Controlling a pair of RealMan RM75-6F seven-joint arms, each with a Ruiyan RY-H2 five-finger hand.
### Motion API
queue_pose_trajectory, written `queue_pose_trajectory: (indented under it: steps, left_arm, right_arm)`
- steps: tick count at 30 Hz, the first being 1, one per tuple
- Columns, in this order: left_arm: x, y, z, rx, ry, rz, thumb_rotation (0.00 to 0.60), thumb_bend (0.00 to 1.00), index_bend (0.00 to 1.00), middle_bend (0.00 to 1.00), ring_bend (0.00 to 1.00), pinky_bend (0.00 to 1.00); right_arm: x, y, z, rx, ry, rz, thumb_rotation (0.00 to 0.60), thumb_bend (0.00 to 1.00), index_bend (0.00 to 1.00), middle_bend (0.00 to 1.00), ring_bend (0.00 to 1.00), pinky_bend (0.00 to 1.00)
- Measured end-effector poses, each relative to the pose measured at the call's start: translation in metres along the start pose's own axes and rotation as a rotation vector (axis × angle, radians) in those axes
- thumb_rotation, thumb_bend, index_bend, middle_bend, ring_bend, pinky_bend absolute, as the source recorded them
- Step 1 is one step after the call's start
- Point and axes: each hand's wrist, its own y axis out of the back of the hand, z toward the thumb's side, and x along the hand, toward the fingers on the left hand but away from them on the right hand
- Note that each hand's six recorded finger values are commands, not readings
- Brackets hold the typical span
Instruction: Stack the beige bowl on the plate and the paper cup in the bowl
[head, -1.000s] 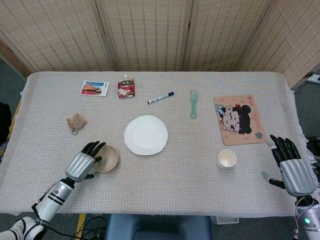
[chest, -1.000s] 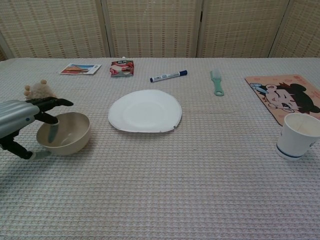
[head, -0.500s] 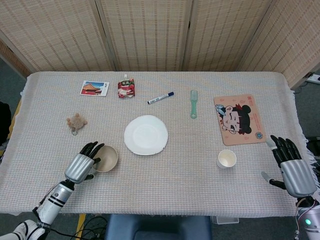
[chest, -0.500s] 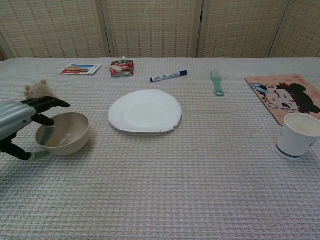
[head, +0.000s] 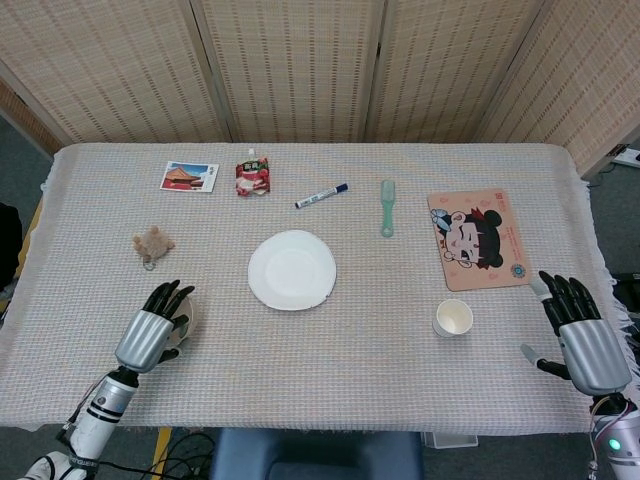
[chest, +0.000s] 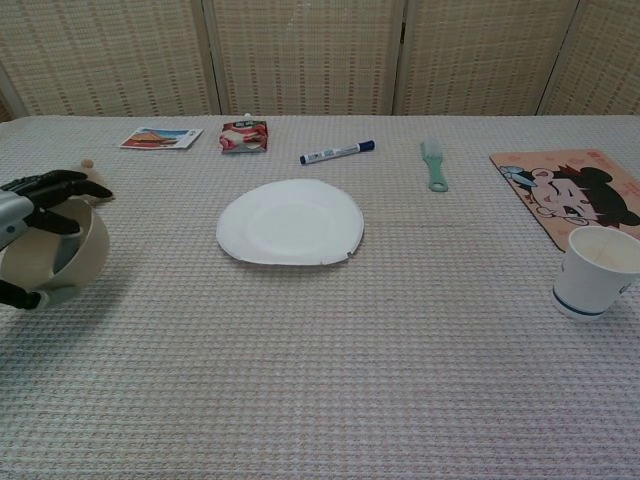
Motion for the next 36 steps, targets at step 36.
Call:
queue_pose_trajectory:
  steps: [36]
  left_arm:
    - [0.101,0.024,0.077,0.179,-0.149,-0.076,0.600,0.29,0.69,0.16,0.00,0.14]
  right_arm:
    - [-0.005,0.015,-0.028,-0.099,-0.032,-0.002,0.600,0.20,0.00,0.00,0.00,0.00]
